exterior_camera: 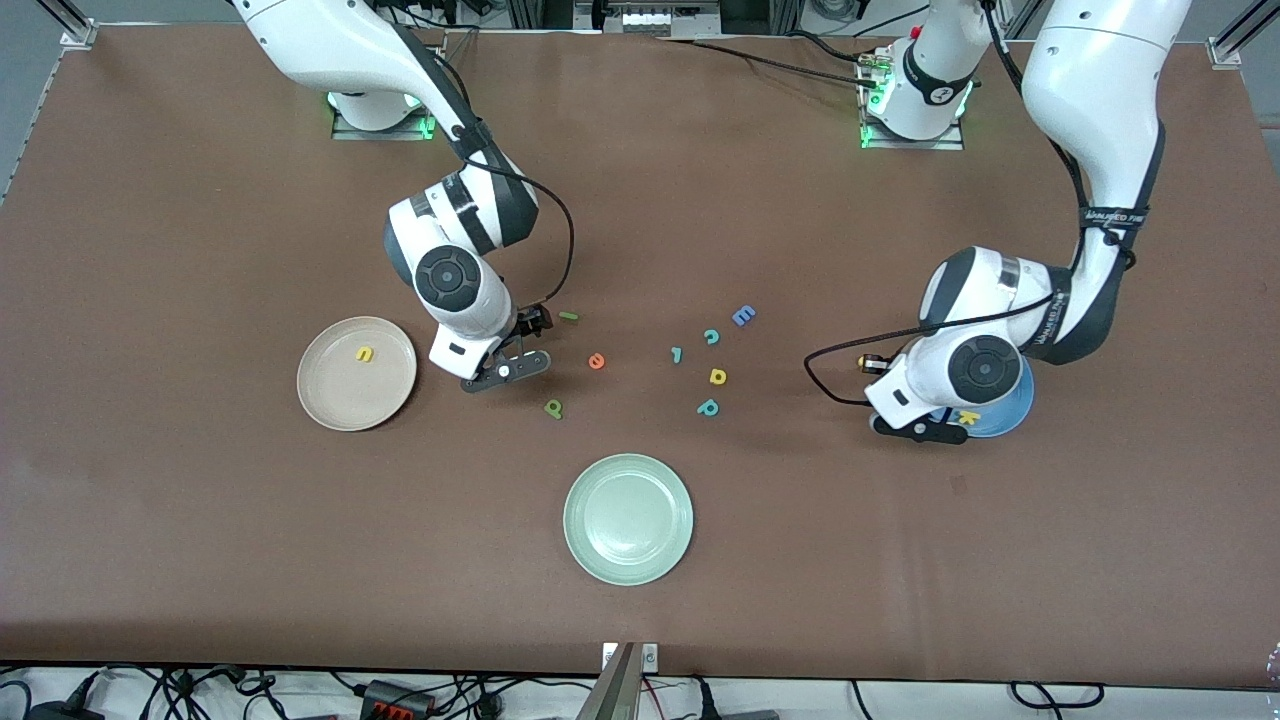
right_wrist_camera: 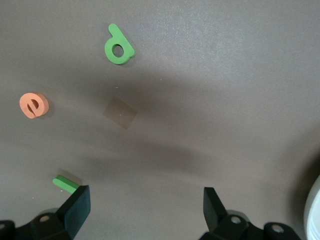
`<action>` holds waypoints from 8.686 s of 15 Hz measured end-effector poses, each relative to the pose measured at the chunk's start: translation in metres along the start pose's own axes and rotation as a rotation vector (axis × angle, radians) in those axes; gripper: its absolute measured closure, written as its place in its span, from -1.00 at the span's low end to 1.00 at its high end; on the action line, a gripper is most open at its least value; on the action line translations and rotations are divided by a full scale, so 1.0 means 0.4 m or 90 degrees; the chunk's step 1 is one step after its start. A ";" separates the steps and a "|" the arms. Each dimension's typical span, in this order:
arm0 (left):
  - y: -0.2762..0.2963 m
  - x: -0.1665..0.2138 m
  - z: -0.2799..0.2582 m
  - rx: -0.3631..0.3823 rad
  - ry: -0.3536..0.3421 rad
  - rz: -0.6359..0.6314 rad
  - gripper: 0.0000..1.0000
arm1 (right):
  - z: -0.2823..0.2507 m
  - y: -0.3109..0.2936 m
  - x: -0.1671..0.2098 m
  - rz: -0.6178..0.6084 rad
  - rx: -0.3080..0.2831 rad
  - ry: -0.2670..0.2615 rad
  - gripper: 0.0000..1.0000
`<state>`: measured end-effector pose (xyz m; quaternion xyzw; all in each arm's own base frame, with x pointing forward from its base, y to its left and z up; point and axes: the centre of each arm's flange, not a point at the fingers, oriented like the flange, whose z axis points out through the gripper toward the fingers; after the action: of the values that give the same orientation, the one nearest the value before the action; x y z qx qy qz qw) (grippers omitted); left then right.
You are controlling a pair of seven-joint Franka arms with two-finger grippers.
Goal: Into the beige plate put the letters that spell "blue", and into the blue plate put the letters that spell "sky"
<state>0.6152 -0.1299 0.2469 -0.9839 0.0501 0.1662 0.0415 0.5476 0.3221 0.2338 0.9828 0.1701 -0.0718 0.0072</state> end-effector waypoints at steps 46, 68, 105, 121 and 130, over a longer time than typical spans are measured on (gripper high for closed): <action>0.032 -0.012 0.215 -0.087 0.034 -0.136 0.19 | 0.138 -0.267 -0.103 -0.544 -0.033 0.008 0.09; 0.071 -0.011 0.127 -0.074 -0.003 -0.111 0.55 | 0.103 -0.196 -0.062 -0.434 -0.058 0.038 0.81; -0.149 -0.149 -0.537 -0.013 0.020 0.025 -1.00 | 0.037 0.544 -0.031 -0.002 0.006 -0.059 0.00; -0.279 -0.427 -0.722 -0.049 0.249 -0.121 -1.00 | -0.014 0.050 0.200 -0.170 -0.024 0.057 -0.97; -0.253 -0.437 -0.704 -0.046 0.233 -0.110 -1.00 | 0.081 -0.082 0.210 -0.222 -0.027 0.098 -0.44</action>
<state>0.5534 -0.0423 0.5766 -0.9992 -0.0336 -0.0176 0.0105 0.6103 0.3798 0.1901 0.9406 0.3394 0.0070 0.0026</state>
